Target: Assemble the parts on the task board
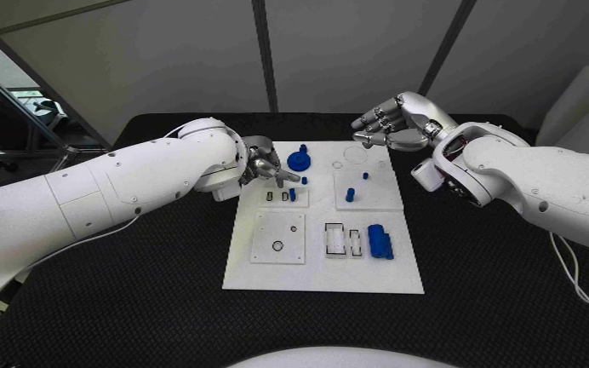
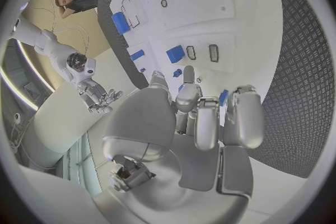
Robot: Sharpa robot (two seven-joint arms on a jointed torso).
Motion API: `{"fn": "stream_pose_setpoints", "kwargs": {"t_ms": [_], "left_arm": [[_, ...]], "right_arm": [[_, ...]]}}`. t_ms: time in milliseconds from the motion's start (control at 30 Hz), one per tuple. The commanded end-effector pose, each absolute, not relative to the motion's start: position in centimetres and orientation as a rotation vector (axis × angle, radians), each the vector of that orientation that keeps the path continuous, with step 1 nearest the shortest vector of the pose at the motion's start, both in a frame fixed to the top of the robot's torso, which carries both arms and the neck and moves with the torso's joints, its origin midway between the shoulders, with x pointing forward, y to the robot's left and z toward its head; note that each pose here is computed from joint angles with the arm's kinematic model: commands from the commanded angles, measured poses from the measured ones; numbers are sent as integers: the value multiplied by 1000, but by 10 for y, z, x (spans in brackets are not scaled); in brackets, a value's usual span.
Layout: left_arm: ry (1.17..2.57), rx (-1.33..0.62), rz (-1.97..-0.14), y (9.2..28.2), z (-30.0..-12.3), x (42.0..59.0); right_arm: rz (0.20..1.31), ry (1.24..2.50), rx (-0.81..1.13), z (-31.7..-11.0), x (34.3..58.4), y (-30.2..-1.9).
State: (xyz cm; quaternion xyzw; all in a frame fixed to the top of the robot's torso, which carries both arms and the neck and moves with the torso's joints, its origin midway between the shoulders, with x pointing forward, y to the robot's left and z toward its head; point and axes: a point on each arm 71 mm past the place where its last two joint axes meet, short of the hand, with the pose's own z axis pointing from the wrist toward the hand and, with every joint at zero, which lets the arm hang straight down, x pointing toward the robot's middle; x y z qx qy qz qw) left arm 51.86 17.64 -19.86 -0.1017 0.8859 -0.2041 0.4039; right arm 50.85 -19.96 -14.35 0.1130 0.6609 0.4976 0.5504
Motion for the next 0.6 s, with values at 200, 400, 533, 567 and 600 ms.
{"fn": "stream_pose_setpoints", "kwargs": {"t_ms": [200,400,533,567,600], "left_arm": [[2275,-216,-478,170,-203,519],[2289,-204,-475,167,-204,519],[2298,-196,-474,166,-205,519],[2300,-195,-473,166,-205,519],[2301,-195,-473,166,-205,519]], "right_arm": [[1155,1562,263,-143,511,-197],[1151,1565,266,-143,511,-197],[1148,1566,269,-144,512,-197],[1147,1566,269,-144,512,-197],[1147,1566,269,-144,512,-197]]}}
